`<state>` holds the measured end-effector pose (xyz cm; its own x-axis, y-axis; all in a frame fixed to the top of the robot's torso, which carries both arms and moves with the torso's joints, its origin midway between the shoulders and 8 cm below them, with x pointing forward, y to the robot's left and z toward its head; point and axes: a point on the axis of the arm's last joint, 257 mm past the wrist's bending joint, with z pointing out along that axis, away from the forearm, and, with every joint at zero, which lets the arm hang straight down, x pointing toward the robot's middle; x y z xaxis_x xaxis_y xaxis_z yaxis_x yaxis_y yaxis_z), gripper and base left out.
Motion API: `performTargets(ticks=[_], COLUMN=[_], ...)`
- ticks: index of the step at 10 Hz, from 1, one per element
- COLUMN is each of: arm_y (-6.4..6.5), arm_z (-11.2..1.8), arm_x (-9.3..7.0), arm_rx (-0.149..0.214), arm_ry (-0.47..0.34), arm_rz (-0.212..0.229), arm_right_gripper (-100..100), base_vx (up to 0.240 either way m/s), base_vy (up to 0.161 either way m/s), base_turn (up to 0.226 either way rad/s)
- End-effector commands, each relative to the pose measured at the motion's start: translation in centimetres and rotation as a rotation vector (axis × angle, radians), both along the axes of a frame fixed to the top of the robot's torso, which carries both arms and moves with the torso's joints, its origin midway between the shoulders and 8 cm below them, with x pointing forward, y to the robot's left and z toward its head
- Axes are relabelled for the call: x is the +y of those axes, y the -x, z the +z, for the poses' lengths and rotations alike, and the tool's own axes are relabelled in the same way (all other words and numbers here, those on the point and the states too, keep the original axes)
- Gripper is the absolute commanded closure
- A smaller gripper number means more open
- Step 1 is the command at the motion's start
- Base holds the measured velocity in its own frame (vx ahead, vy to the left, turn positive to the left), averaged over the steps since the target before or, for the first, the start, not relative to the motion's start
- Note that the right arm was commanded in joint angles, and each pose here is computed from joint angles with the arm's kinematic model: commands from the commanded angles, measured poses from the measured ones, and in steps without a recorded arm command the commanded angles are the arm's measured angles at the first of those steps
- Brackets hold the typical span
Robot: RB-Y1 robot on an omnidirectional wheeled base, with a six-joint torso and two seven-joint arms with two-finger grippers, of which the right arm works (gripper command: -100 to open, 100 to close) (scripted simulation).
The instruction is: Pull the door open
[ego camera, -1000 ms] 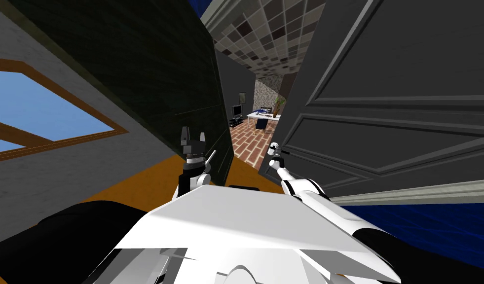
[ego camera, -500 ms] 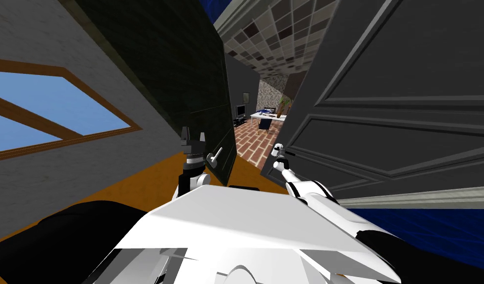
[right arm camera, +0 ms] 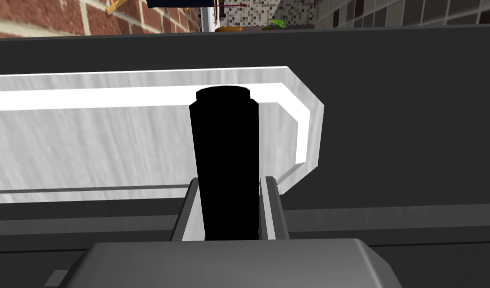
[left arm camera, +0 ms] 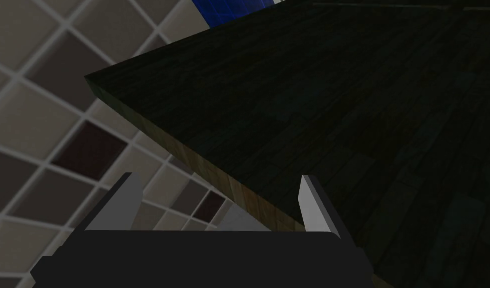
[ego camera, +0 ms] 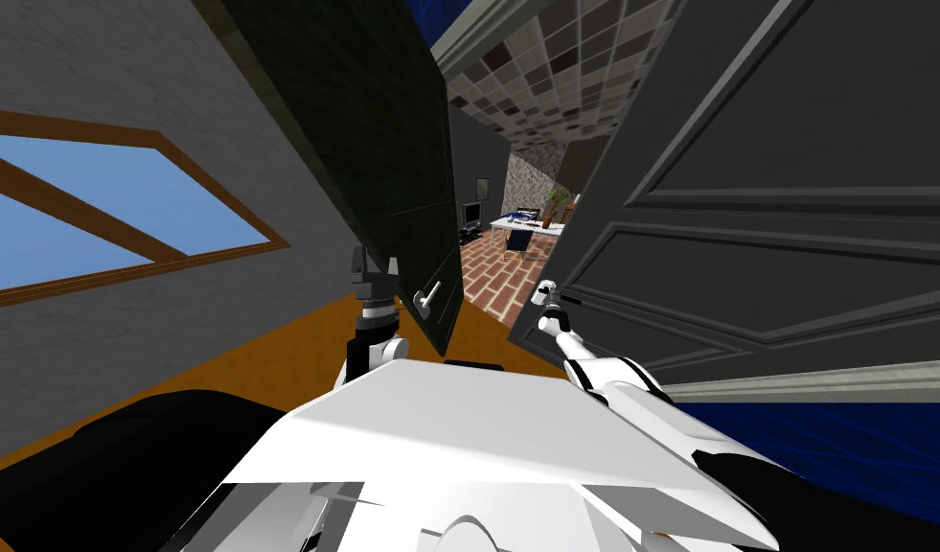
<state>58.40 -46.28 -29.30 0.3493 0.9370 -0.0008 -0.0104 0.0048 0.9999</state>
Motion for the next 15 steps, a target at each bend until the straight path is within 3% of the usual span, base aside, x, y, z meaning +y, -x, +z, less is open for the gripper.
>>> performTargets(ticks=[1, 6, 15], arm_y=[0.0, 1.0, 0.5], arm_z=[-0.1, 0.0, 0.1], arm_x=[0.0, -2.3, 0.0], arm_rx=[0.000, 0.009, 0.009], arm_ry=[-0.008, -0.005, -0.005], arm_rz=[0.017, 0.023, 0.107], arm_right_gripper=[100, 100, 100], base_vx=[-0.101, -0.094, -0.187], base_vy=[0.056, 0.021, -0.041], base_turn=[0.010, -0.005, 0.087])
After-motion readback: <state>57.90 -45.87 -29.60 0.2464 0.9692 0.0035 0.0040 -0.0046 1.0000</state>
